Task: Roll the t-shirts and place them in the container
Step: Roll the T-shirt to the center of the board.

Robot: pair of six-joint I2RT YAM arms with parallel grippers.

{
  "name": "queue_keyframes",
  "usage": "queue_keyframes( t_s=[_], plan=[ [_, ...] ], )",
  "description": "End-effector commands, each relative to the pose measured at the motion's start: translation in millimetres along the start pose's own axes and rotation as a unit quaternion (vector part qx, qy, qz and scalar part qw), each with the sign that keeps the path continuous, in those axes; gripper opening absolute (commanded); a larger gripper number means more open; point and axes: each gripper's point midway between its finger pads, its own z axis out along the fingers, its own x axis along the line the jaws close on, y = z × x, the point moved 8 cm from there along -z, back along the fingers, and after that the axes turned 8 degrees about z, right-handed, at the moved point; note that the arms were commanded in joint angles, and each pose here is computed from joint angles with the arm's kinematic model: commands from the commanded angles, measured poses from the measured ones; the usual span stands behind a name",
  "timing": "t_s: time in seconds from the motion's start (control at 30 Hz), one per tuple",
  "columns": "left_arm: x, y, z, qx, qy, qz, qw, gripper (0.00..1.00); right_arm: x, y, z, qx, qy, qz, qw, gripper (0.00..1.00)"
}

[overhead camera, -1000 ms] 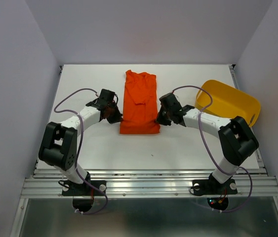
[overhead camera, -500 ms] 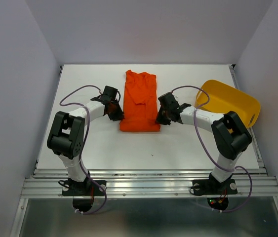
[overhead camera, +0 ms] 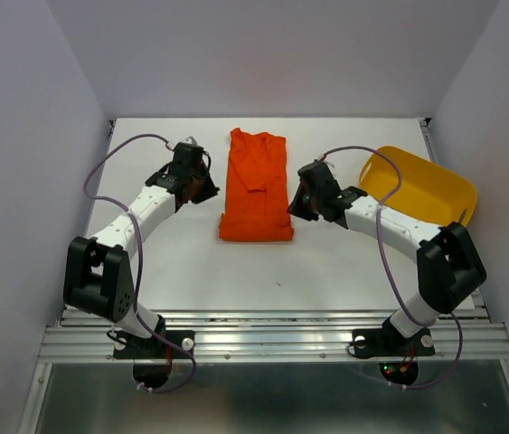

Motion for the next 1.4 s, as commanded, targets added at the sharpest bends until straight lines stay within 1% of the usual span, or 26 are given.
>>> queue_keyframes(
  t_s=[0.0, 0.07, 0.17, 0.27, 0.33, 0.37, 0.47, 0.5, 0.63, 0.73, 0.8, 0.93, 1.03, 1.13, 1.27, 1.37],
  plan=[
    [-8.5, -19.5, -3.3, 0.025, -0.045, 0.002, 0.999, 0.00, 19.8, -11.2, -4.7, 0.000, 0.016, -0.025, 1.000, 0.17],
    [-11.2, -31.4, 1.8, 0.046, -0.058, 0.000, 0.997, 0.00, 24.2, -16.4, 5.3, 0.012, 0.014, -0.031, 0.999, 0.10],
    [-19.5, -39.8, 9.9, 0.057, -0.072, -0.002, 0.996, 0.00, 37.7, -16.0, 12.3, 0.028, 0.036, -0.034, 0.998, 0.09],
    [-21.7, -44.3, 24.5, 0.073, -0.073, -0.005, 0.995, 0.00, 40.8, -23.0, 31.7, 0.054, 0.034, -0.041, 0.997, 0.09],
    [-18.4, -50.9, 36.9, 0.086, -0.060, -0.004, 0.994, 0.00, 38.4, -27.1, 41.5, 0.062, 0.024, -0.041, 0.997, 0.10],
    [-15.8, -53.1, 41.7, 0.087, -0.052, -0.001, 0.995, 0.00, 30.8, -32.4, 52.7, 0.067, 0.006, -0.044, 0.997, 0.09],
    [-3.2, -65.9, 56.2, 0.103, -0.019, 0.008, 0.994, 0.00, 11.0, -41.9, 66.2, 0.067, -0.035, -0.044, 0.996, 0.08],
    [0.0, -69.7, 58.6, 0.107, -0.013, 0.011, 0.994, 0.00, -2.2, -48.2, 69.4, 0.070, -0.055, -0.045, 0.995, 0.08],
    [10.5, -83.5, 59.8, 0.116, -0.001, 0.013, 0.993, 0.00, -22.8, -55.6, 67.8, 0.065, -0.084, -0.042, 0.993, 0.06],
    [6.5, -76.8, 49.0, 0.099, -0.015, 0.016, 0.995, 0.00, -15.8, -48.4, 55.3, 0.054, -0.069, -0.041, 0.995, 0.06],
    [3.0, -68.3, 41.6, 0.088, -0.017, 0.022, 0.996, 0.00, -3.5, -37.1, 40.5, 0.037, -0.046, -0.045, 0.997, 0.06],
    [-10.9, -51.3, 22.3, 0.064, -0.030, 0.029, 0.997, 0.00, 11.7, -19.0, 19.6, 0.005, -0.028, -0.053, 0.998, 0.06],
    [-27.3, -46.4, 8.7, 0.053, -0.050, 0.037, 0.997, 0.00, 17.0, -18.2, 15.5, 0.016, -0.017, -0.058, 0.998, 0.06],
    [-42.2, -55.6, 6.3, 0.068, -0.070, 0.038, 0.994, 0.00, 22.6, -26.5, 18.5, 0.034, -0.002, -0.061, 0.998, 0.06],
    [-39.1, -82.8, 16.8, 0.098, -0.070, 0.035, 0.992, 0.00, 19.9, -44.7, 29.3, 0.074, 0.010, -0.053, 0.996, 0.06],
    [-30.7, -97.9, 29.4, 0.107, -0.063, 0.035, 0.992, 0.00, -0.2, -59.9, 44.9, 0.089, -0.011, -0.049, 0.995, 0.06]
  ],
)
